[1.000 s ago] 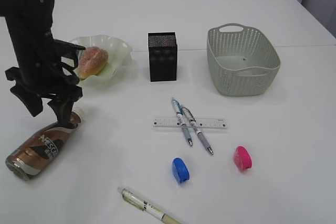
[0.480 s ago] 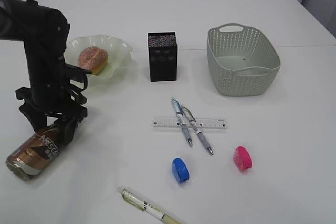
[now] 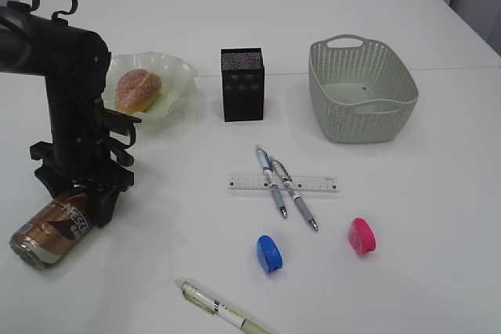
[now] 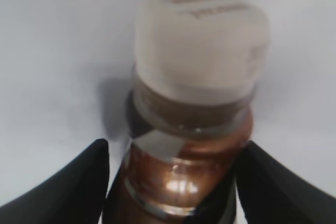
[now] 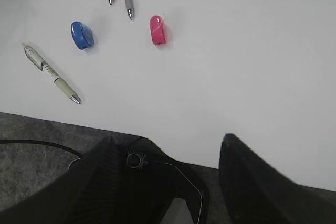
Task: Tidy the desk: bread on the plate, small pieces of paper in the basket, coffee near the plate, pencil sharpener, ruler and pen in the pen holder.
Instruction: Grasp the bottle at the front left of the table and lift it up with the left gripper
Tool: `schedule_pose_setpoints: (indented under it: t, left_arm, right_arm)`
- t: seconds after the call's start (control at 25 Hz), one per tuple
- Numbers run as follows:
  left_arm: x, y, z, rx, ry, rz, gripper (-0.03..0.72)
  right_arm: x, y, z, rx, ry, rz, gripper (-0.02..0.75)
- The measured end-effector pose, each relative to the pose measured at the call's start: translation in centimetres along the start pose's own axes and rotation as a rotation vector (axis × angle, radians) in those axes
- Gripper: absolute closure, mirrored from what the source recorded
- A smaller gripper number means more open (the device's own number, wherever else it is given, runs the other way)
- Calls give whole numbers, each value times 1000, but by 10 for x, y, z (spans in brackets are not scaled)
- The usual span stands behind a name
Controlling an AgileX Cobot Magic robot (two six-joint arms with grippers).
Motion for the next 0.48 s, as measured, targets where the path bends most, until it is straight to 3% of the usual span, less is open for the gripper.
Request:
schedule_pose_setpoints:
  t: [0.16,0.36,0.48]
  left_arm:
    - [0,1,0,0,0,1,174]
    - [0,0,0,-1,0,5,330]
    - [0,-1,0,1,1,3,388]
  right_arm:
    - [0,0,0,0,0,0,257]
    - [0,0,0,0,0,1,258]
    - [0,0,0,0,0,1,258]
Point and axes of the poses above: a point on each arm's last joint axis where the gripper is mounted, y pointing out along that axis toward the gripper, z along the wrist's bending axis when the last joint is at zero, x = y × z, the point moved 6 cm from there along y, pointing out along that axis toward the gripper, and after that the axes turned 15 degrees about y, right-handed, at the moved point
